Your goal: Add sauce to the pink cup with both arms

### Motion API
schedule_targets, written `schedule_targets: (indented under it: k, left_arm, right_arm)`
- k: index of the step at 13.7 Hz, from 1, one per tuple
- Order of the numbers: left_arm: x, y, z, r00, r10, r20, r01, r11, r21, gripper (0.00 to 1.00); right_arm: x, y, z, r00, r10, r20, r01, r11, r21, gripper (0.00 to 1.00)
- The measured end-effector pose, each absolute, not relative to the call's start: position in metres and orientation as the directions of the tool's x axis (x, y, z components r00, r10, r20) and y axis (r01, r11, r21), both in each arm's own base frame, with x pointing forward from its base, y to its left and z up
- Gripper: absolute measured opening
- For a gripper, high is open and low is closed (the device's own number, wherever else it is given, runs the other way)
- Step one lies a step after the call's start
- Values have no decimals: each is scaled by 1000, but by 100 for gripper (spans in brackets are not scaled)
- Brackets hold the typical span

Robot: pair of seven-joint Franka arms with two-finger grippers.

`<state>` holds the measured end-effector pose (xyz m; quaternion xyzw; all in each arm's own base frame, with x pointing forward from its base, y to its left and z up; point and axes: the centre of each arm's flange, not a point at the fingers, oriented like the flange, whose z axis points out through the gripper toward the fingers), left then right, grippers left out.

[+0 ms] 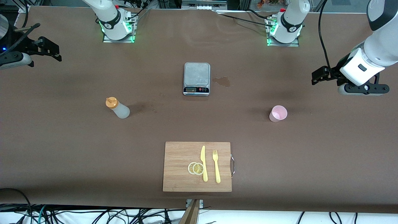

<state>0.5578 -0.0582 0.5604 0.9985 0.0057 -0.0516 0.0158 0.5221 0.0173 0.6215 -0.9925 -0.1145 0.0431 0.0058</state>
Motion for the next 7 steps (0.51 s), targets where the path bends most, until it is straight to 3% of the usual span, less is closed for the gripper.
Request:
schedule_targets:
  k: [7]
  left_arm:
    - [558,-55,554,992,14,-126,18,-999,29,100]
  right_arm:
    - [522,17,621,970,227,-85,226,-974,-22,100]
